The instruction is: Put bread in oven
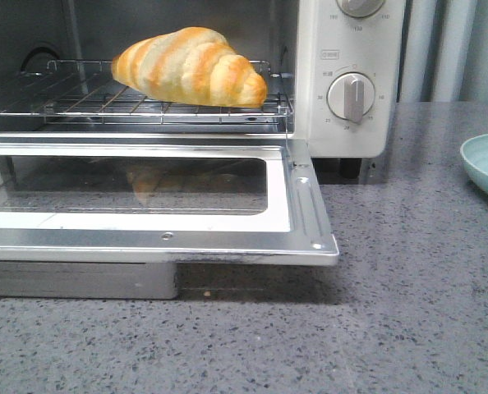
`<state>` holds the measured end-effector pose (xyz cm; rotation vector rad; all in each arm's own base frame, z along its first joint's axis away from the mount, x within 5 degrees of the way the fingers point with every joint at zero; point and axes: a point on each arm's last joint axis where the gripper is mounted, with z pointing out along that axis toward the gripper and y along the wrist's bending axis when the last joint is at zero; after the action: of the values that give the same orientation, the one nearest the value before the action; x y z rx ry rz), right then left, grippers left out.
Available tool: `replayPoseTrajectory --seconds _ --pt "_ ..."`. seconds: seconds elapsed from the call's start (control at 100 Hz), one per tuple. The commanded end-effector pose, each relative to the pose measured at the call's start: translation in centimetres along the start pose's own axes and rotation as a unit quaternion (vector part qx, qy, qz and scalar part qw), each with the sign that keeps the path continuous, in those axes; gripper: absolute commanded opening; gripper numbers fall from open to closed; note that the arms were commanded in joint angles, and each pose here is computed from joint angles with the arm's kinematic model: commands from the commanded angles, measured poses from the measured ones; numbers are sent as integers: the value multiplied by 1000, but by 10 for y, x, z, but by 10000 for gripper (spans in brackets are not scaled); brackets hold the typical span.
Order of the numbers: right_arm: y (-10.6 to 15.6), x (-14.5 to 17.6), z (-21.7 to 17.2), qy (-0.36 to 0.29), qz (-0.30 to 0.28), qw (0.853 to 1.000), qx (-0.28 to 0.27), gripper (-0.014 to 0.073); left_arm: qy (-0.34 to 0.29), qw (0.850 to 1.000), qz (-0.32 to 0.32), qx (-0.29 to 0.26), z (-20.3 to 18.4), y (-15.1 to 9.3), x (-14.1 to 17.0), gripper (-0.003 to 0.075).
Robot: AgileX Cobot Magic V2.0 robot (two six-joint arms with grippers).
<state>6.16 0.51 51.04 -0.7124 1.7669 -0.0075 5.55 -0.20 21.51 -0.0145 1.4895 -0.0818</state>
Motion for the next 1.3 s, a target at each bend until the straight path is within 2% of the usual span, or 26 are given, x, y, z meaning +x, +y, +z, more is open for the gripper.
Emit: replayPoseTrajectory --seconds 0.0,0.21,0.33,0.43,0.71,0.84,1.01,1.17,1.29 --pt "-5 -4 -3 -6 4 1000 13 -76 -44 999 -5 15 -1 -3 -15 -21" --pt "-1 8 -2 -5 36 999 11 -76 -44 999 -5 15 -1 -3 -15 -21" --pt "11 34 11 12 26 999 22 -76 -44 999 -5 15 -1 -3 -15 -21" --pt "24 58 22 3 44 999 23 -76 -44 999 -5 15 -1 -3 -15 -21" --pt "67 119 55 -58 79 995 -15 -76 -44 999 -5 15 -1 -3 -15 -21" --pt "85 144 72 -112 85 990 -25 -76 -44 999 -5 15 -1 -3 -15 -21" --pt "112 184 96 -148 88 983 -60 -76 -44 999 -5 15 -1 -3 -15 -21" --pt "128 213 110 -142 138 976 -86 -76 -44 999 -5 15 -1 -3 -15 -21" --pt "131 230 116 -127 187 971 -71 -76 -44 999 -5 15 -1 -3 -15 -21"
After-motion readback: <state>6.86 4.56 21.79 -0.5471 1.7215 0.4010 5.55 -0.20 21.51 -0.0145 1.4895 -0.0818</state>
